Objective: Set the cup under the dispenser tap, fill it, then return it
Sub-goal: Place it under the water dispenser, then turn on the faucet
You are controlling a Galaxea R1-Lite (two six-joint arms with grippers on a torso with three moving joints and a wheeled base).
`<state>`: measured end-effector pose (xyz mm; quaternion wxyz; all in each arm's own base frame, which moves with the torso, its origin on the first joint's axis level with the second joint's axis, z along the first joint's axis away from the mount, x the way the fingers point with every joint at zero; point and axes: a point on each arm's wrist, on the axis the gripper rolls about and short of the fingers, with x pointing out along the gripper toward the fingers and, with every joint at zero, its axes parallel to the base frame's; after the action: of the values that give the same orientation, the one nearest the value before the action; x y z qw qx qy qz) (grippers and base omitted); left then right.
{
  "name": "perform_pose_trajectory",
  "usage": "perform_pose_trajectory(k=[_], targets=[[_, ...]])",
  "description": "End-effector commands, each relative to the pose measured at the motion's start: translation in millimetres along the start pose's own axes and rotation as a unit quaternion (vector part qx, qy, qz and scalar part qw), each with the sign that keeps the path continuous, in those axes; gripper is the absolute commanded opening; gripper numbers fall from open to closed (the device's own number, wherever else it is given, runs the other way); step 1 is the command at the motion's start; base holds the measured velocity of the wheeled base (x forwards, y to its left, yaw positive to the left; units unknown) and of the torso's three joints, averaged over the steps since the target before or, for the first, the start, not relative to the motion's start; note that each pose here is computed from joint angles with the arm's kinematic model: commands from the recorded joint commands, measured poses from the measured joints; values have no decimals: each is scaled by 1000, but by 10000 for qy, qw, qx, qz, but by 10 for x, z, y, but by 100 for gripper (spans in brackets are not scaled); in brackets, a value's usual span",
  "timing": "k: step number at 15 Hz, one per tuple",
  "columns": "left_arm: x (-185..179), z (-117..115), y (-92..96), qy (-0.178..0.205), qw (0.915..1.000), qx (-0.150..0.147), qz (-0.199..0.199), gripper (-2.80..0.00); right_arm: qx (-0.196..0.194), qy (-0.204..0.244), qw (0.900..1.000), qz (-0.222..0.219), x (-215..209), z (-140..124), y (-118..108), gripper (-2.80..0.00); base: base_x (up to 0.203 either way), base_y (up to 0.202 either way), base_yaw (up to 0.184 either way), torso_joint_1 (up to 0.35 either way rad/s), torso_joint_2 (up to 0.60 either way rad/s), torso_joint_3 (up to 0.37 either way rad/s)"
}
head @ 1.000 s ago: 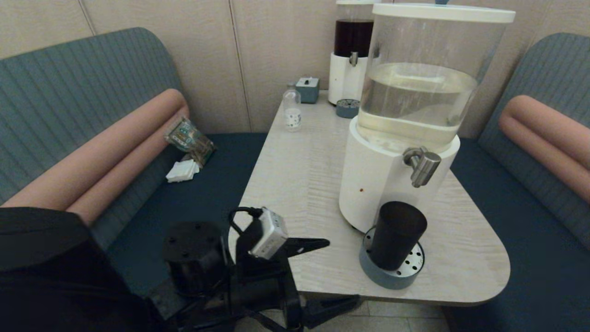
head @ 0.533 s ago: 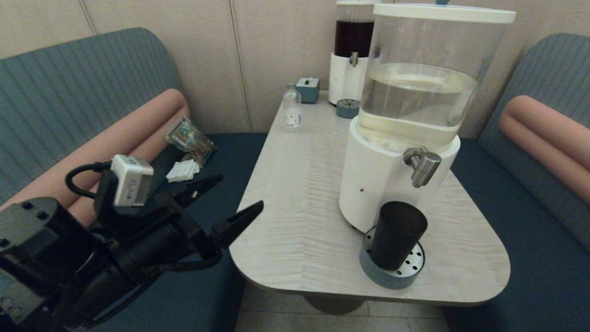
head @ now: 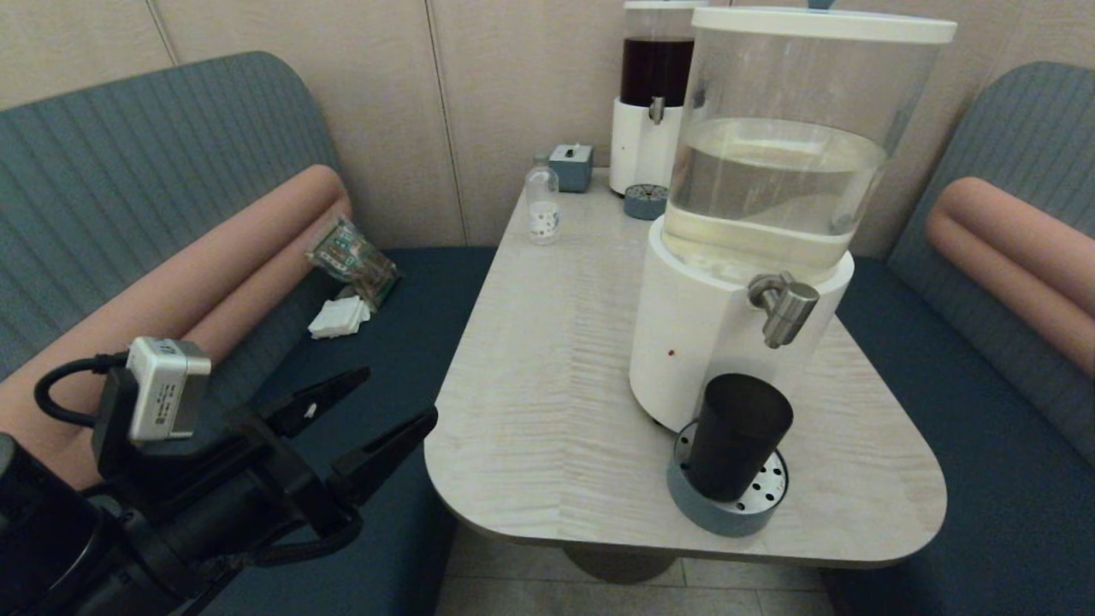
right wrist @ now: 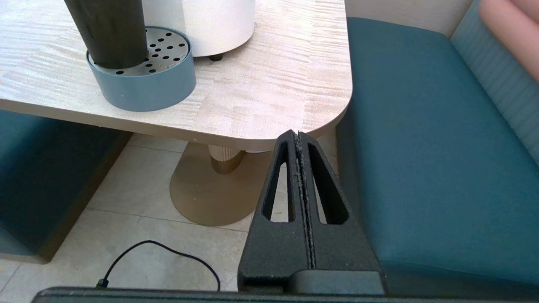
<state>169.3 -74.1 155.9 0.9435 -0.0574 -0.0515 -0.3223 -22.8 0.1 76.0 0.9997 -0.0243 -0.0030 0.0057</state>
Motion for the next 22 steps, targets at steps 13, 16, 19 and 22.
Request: perform_pose_trajectory(k=[13,16,19,22], targets=[[859,-502,-229,765,9664,-228,-2445,-280,-3,13,10000,5,3,-8,0,-280,0,0,0,0,0,0],[1291,-710,-485,718,9453,-233,-3172,-280,-3,13,10000,5,3,-8,0,-280,0,0,0,0,0,0],[1515,-921,-671,772,9336,-270,-3489,-280,-3,13,10000,5,3,-8,0,-280,0,0,0,0,0,0],[1567,-1046,-709,883,9306,-303,-3538,-280,-8,13,10000,5,3,-8,0,-280,0,0,0,0,0,0]])
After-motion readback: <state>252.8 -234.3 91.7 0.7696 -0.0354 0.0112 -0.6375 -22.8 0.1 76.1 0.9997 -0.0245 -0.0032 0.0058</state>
